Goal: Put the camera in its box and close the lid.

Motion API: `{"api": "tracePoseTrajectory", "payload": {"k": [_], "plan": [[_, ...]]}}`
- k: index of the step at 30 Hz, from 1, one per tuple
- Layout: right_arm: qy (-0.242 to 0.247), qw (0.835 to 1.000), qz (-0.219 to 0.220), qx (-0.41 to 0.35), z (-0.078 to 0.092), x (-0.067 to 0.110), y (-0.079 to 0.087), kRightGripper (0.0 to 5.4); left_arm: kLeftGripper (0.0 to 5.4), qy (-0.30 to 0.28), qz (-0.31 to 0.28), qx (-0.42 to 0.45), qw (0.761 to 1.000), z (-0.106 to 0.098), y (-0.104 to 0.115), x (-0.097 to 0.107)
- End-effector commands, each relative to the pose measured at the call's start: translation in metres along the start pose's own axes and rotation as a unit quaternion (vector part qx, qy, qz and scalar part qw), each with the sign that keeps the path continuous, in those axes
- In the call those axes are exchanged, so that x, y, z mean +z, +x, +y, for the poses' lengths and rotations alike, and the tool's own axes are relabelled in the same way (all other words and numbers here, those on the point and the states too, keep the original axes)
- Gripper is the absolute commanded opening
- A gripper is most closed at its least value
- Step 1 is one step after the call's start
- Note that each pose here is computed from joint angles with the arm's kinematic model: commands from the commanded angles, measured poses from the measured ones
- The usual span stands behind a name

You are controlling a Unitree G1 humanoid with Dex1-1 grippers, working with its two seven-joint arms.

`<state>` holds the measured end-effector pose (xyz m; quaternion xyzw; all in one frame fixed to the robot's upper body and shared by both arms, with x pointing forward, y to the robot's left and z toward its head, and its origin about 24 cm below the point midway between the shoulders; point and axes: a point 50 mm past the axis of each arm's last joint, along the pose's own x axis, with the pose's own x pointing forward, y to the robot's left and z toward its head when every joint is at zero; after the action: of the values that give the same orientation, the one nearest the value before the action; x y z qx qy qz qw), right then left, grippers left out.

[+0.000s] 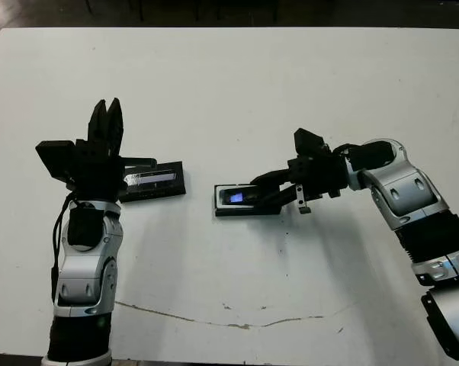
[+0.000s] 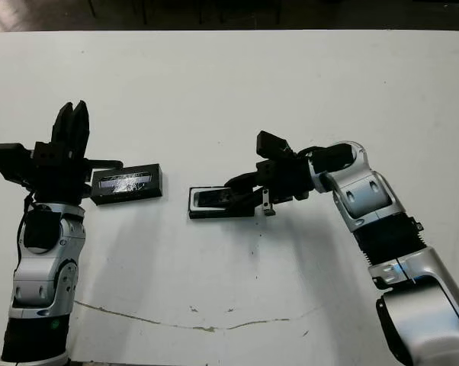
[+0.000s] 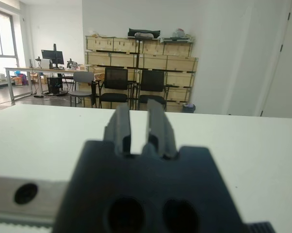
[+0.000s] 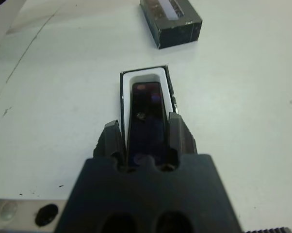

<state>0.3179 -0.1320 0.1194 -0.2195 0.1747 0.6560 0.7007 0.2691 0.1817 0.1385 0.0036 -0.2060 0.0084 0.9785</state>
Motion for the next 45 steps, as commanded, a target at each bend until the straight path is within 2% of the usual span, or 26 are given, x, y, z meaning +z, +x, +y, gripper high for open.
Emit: {"api": "tracePoseTrajectory", "payload": {"k": [1, 6, 14, 21, 25, 29, 33, 42, 45], "plan": [[0.0, 1.0, 0.012, 0.016, 0.003, -0.004, 0.012, 0.3, 0.0, 0.0, 0.021, 0.005, 1.0, 0.002, -0.006, -0.008], [-0.012, 0.998, 0.059, 0.021, 0.004, 0.0, 0.021, 0.29, 0.0, -0.003, 0.024, 0.009, 1.0, 0.0, -0.007, -0.009], [-0.019, 0.998, 0.055, 0.03, 0.007, 0.006, 0.028, 0.29, 0.0, -0.002, 0.028, 0.012, 1.0, 0.001, -0.01, -0.009], [-0.007, 0.999, 0.039, 0.022, 0.008, 0.006, 0.024, 0.34, 0.0, -0.006, 0.027, 0.01, 1.0, 0.002, -0.009, -0.011], [-0.033, 0.999, 0.003, -0.004, 0.005, 0.011, 0.015, 1.07, 0.0, -0.005, 0.028, 0.01, 1.0, 0.002, -0.009, -0.011], [-0.026, 0.997, -0.044, -0.049, 0.002, 0.013, 0.001, 1.93, 0.0, -0.003, 0.031, 0.01, 0.999, 0.002, -0.009, -0.01], [-0.023, 0.993, -0.068, -0.091, 0.004, 0.017, -0.015, 2.82, 0.0, -0.004, 0.03, 0.009, 0.999, 0.002, -0.009, -0.01], [-0.023, 0.986, -0.115, -0.122, 0.006, 0.022, -0.037, 4.78, 0.0, -0.004, 0.03, 0.006, 1.0, 0.002, -0.007, -0.01], [-0.002, 0.977, -0.147, -0.156, 0.005, 0.023, -0.045, 5.39, 0.0, -0.003, 0.028, 0.005, 1.0, 0.003, -0.007, -0.01]]}}
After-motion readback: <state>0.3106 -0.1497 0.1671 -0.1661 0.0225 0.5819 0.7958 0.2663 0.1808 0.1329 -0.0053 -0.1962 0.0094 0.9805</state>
